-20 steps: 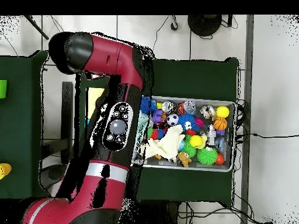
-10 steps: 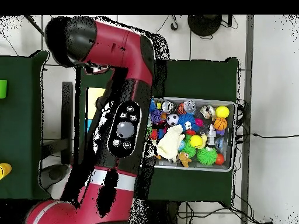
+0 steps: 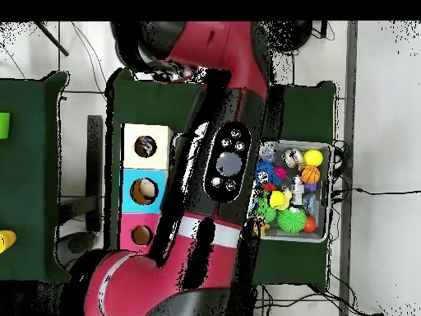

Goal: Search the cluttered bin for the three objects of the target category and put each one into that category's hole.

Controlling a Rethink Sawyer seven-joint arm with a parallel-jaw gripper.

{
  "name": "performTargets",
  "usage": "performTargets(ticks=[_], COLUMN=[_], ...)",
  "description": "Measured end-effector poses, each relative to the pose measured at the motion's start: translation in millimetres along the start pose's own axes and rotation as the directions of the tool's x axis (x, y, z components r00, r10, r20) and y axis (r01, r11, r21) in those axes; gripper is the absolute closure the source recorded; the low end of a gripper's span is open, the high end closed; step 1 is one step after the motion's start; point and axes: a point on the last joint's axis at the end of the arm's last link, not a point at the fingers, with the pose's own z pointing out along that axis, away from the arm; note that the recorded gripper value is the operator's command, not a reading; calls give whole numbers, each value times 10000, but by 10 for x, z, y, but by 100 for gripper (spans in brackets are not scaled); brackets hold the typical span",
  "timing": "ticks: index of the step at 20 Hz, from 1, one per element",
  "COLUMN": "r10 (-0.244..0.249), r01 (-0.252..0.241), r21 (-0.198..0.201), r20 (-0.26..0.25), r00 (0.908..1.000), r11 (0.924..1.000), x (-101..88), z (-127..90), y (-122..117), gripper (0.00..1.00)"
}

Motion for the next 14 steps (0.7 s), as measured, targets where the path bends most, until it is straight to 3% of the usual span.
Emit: performTargets(ticks=[4, 9, 14], r10=[169, 602, 1033], r01=[-169, -606, -1059], r21=[2, -87, -287], r20=[11, -393, -789], r00=[9999, 9974, 9915], r11=[9999, 9981, 9940], x=[-331, -733, -977], z=[-15, -132, -326], y=[27, 87, 178], gripper=[100, 100, 100])
